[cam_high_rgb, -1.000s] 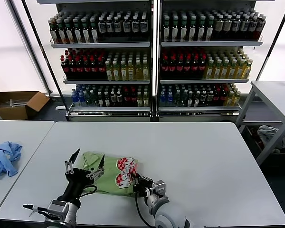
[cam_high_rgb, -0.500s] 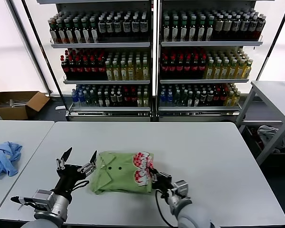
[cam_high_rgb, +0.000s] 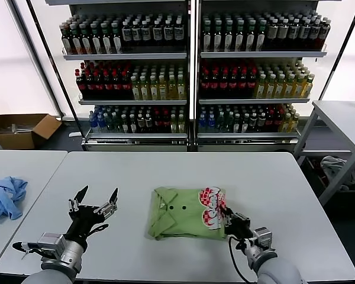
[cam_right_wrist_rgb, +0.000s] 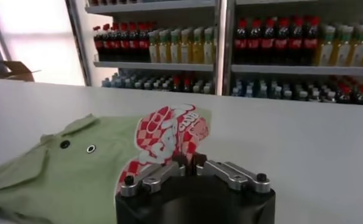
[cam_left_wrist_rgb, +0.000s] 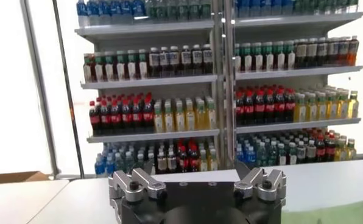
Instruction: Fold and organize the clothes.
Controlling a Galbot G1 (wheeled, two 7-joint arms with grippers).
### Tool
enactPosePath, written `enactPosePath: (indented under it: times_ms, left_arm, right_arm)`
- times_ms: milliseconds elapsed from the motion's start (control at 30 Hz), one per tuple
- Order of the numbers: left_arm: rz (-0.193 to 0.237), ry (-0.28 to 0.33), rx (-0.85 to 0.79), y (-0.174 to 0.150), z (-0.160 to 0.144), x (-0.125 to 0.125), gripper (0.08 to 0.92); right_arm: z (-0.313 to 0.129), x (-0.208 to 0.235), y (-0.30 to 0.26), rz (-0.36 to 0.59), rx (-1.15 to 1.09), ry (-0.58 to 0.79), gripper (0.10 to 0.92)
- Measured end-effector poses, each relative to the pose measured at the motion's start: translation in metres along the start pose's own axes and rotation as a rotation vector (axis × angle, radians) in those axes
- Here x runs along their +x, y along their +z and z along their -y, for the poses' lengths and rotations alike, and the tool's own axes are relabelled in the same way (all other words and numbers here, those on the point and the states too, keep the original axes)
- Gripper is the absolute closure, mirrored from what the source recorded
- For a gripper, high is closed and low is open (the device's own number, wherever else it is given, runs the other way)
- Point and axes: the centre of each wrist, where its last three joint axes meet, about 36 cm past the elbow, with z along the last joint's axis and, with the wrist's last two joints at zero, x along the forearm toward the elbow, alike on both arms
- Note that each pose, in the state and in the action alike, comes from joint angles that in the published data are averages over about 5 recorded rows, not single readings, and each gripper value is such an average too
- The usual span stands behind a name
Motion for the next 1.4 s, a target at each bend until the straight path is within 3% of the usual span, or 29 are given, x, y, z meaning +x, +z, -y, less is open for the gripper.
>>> enactPosePath:
  times_ms: [367, 700, 1000, 1400]
  left_arm:
    - [0.006, 0.024, 0.000, -0.001, 0.003, 0.002, 0.177]
    - [0.017, 0.037, -0.021, 0.006, -0.002, 0.006, 0.177]
    - [0.032, 0.018, -0.028, 0.038, -0.009, 0.012, 0.177]
    - [0.057, -0.014, -0.002, 0.074, -0.014, 0.030, 0.177]
  right_arm:
    - [0.015, 0.014, -0.016, 0.039, 0.084, 0.073, 0.491]
    - [0.031, 0.066, -0.016, 0.161, 0.129, 0.228, 0.225]
    - [0.036, 0.129, 0.018, 0.284, 0.141, 0.392, 0.200]
    - [0.037, 0.171, 0.050, 0.400, 0.065, 0.427, 0.200]
